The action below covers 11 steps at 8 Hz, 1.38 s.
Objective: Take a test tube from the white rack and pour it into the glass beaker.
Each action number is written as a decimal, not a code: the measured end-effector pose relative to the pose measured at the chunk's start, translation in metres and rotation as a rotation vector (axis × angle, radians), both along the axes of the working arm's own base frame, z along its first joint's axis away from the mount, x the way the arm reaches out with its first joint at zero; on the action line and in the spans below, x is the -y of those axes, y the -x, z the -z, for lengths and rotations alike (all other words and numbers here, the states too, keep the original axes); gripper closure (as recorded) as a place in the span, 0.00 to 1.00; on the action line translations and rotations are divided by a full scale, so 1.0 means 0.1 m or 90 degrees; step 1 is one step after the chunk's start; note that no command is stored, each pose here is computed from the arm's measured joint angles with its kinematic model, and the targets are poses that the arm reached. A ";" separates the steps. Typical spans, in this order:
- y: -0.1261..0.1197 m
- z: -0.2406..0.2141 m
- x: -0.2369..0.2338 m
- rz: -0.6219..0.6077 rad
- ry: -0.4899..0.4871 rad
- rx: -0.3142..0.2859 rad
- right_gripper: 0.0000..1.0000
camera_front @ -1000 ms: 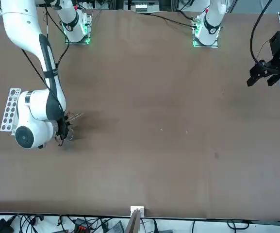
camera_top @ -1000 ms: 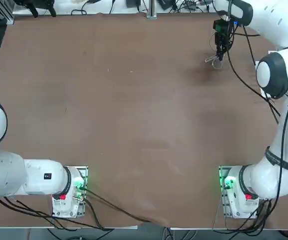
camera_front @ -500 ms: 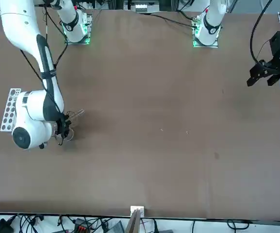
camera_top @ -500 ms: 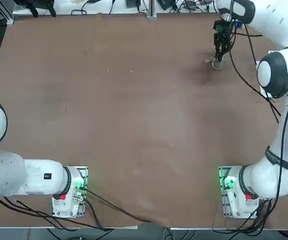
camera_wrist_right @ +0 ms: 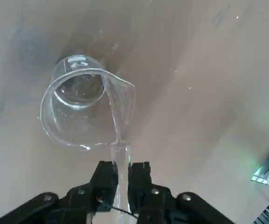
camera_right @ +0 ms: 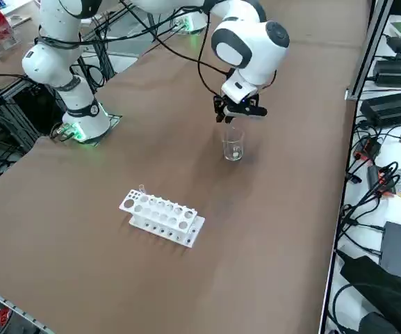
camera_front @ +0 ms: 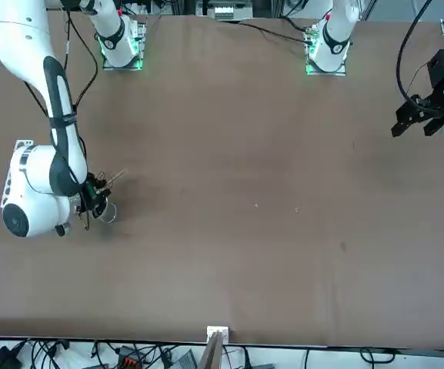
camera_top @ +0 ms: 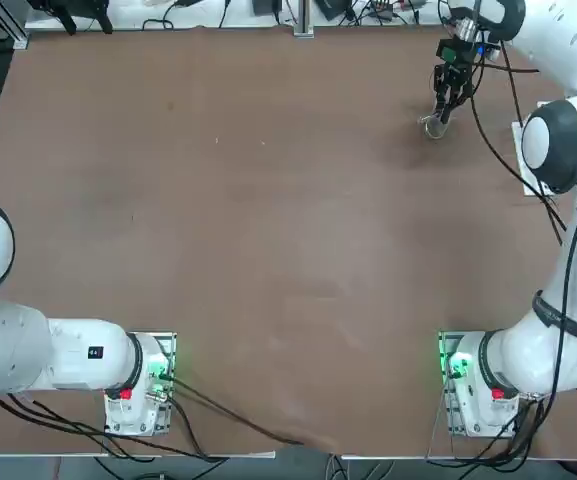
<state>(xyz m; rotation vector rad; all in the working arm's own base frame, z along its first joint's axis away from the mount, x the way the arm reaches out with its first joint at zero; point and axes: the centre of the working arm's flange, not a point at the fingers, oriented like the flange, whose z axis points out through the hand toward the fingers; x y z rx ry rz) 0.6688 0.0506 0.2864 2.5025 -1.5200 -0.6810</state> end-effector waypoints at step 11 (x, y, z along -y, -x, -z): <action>0.04 0.00 0.22 -0.070 -0.075 -0.010 0.81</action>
